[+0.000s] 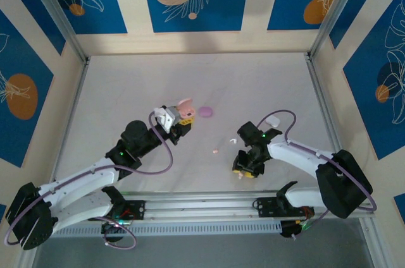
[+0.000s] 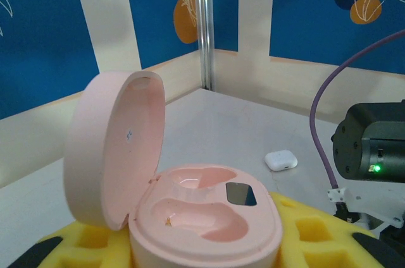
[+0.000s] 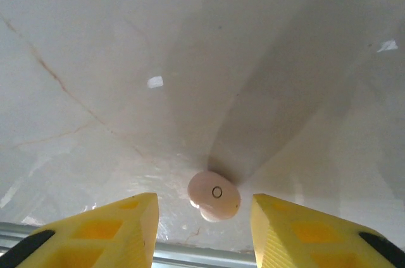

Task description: Insert the wireless bluetooth earbuds into the charging case

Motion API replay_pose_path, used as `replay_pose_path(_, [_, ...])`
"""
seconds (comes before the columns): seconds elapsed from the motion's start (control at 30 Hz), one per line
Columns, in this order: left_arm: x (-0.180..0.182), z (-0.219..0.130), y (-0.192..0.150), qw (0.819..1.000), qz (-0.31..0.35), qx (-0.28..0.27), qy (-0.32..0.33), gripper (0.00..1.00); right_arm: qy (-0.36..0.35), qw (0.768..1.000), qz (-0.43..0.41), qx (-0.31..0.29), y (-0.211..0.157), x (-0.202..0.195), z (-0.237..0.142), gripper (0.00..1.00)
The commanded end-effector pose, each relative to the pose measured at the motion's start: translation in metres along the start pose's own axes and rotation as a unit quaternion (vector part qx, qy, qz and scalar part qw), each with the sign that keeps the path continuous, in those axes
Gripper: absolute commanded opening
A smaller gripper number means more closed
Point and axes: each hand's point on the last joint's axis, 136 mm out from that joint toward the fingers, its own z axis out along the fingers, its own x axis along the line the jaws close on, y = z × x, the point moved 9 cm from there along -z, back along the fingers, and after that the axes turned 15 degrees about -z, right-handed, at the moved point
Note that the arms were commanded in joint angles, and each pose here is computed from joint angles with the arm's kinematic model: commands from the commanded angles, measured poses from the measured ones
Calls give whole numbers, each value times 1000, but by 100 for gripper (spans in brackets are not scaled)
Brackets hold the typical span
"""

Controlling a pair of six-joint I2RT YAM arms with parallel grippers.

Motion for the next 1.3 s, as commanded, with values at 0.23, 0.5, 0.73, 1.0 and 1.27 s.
replay_pose_path(0.23, [-6, 3, 12, 1000, -5, -15, -17, 31, 18, 999, -35, 16, 3, 1, 8, 37])
replay_pose_path(0.5, [-6, 3, 12, 1000, -7, -14, -17, 31, 26, 997, -59, 29, 4, 9, 14, 32])
replay_pose_path(0.73, [-7, 2, 12, 1000, -6, -15, -16, 31, 5, 997, -69, 38, 4, 13, 17, 29])
replay_pose_path(1.0, [-6, 3, 10, 1000, -4, -10, -15, 31, -16, 997, -74, 11, 5, 18, 0, 22])
replay_pose_path(1.27, [-7, 13, -9, 999, 8, 26, -40, 31, 24, 993, -100, -64, 6, 40, -58, 22])
